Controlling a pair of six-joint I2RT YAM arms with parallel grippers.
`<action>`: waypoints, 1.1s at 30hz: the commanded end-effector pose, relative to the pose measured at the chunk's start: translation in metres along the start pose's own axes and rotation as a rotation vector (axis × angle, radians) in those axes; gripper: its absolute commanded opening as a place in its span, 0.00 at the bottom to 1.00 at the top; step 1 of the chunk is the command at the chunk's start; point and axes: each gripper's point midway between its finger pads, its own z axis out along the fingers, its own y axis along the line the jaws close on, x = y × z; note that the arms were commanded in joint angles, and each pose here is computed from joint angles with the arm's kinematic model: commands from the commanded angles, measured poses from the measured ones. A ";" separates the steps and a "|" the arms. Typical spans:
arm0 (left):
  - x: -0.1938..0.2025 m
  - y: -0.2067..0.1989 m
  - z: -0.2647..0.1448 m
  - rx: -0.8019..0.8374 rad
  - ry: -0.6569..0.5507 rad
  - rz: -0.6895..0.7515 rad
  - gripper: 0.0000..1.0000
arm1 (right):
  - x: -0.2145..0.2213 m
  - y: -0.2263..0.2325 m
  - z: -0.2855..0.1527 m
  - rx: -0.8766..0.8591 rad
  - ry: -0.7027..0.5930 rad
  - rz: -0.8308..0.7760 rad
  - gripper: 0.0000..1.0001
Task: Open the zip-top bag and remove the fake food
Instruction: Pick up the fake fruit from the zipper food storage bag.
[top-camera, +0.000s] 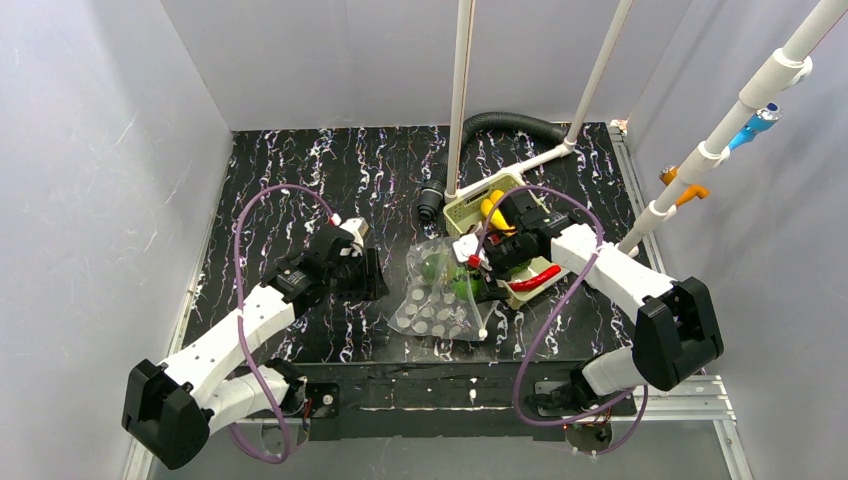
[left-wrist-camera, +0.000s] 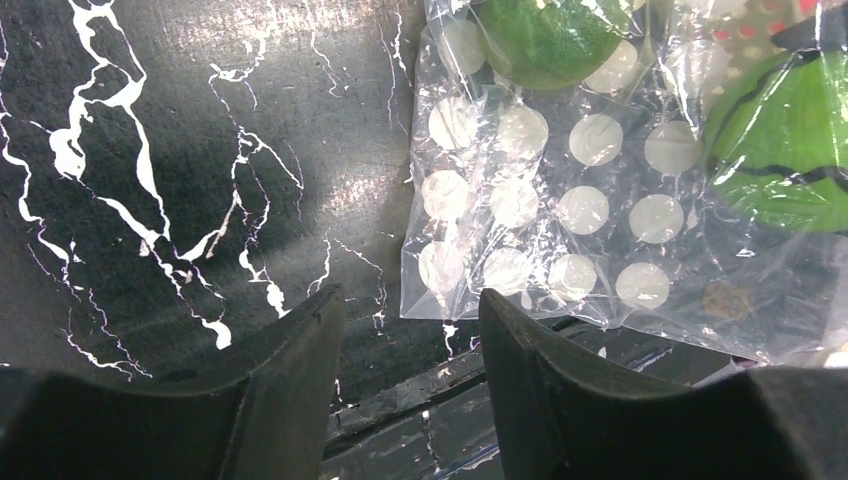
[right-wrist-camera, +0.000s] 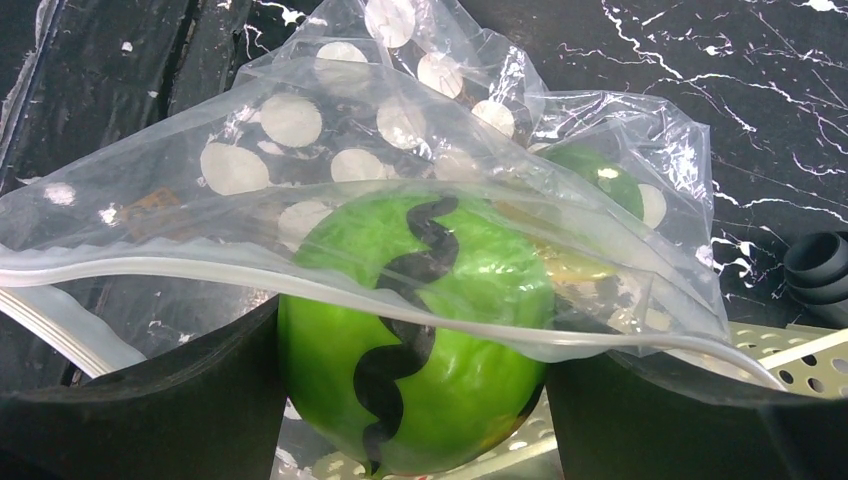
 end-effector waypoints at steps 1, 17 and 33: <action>-0.007 -0.009 -0.008 0.045 -0.025 0.009 0.53 | 0.001 -0.004 -0.006 0.007 0.015 -0.006 0.01; 0.044 -0.019 0.054 0.187 0.164 -0.164 0.84 | -0.018 -0.008 -0.018 0.016 -0.111 0.085 0.01; 0.047 0.025 0.047 -0.024 0.111 -0.121 0.00 | -0.010 -0.016 -0.044 0.093 -0.113 0.098 0.01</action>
